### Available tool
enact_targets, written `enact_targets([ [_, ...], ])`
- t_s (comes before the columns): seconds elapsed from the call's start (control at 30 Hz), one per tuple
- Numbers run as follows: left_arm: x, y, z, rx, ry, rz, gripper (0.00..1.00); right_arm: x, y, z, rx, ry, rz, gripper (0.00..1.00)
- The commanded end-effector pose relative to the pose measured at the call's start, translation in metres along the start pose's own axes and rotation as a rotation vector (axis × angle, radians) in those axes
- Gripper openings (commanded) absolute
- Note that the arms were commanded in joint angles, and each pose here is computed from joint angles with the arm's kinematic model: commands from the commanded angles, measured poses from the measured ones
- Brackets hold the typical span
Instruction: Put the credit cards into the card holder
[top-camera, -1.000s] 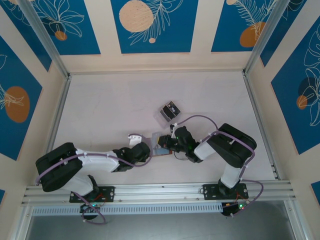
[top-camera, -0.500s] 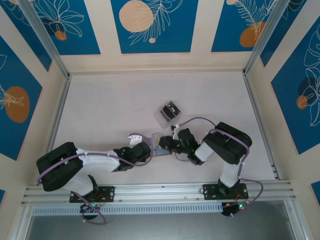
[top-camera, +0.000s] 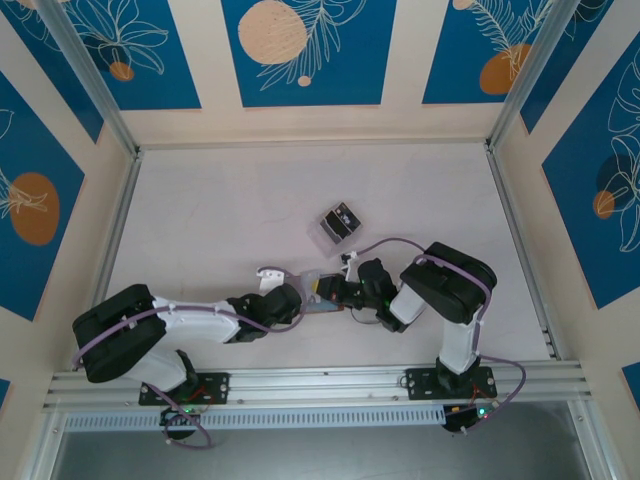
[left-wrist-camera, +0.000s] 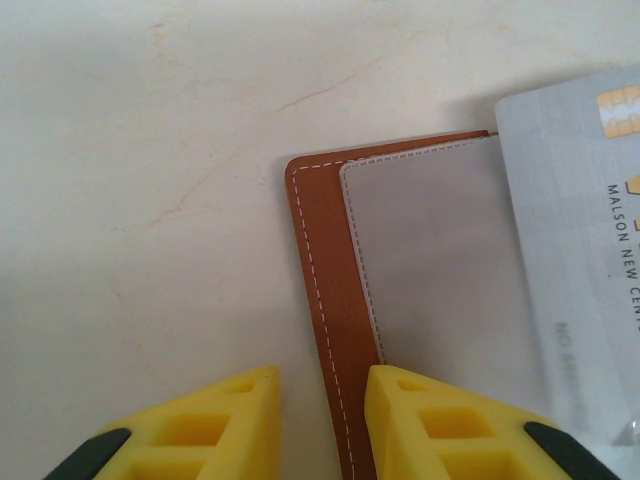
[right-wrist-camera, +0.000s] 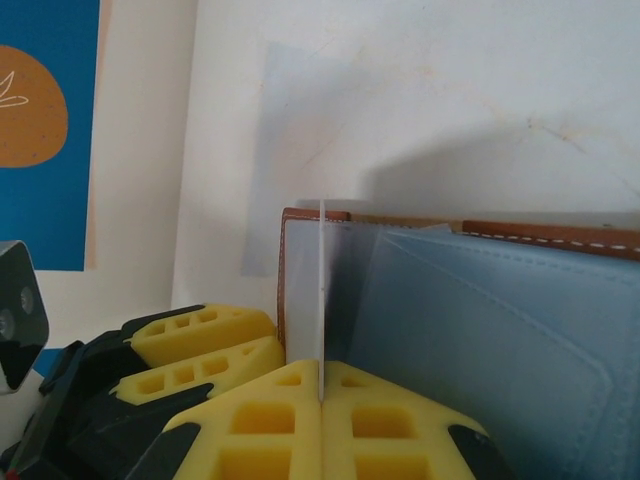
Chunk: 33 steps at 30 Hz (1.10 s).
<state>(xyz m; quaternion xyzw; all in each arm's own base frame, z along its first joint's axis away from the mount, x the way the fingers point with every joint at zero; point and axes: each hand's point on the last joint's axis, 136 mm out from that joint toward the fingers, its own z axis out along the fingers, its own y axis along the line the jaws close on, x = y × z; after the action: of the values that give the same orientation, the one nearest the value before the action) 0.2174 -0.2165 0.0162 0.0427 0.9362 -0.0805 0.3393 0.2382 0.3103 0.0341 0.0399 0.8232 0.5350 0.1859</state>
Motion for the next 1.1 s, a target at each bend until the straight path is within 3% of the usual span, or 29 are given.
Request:
enact_targets([
  [0.0,0.044,0.006,0.006,0.010,0.178,0.044,0.28,0.015,-0.013,0.000,0.026,0.068,0.058,0.00],
  [1.07,0.042,0.007,0.004,0.010,0.173,0.047,0.28,0.053,-0.060,-0.011,0.277,0.173,0.101,0.00],
])
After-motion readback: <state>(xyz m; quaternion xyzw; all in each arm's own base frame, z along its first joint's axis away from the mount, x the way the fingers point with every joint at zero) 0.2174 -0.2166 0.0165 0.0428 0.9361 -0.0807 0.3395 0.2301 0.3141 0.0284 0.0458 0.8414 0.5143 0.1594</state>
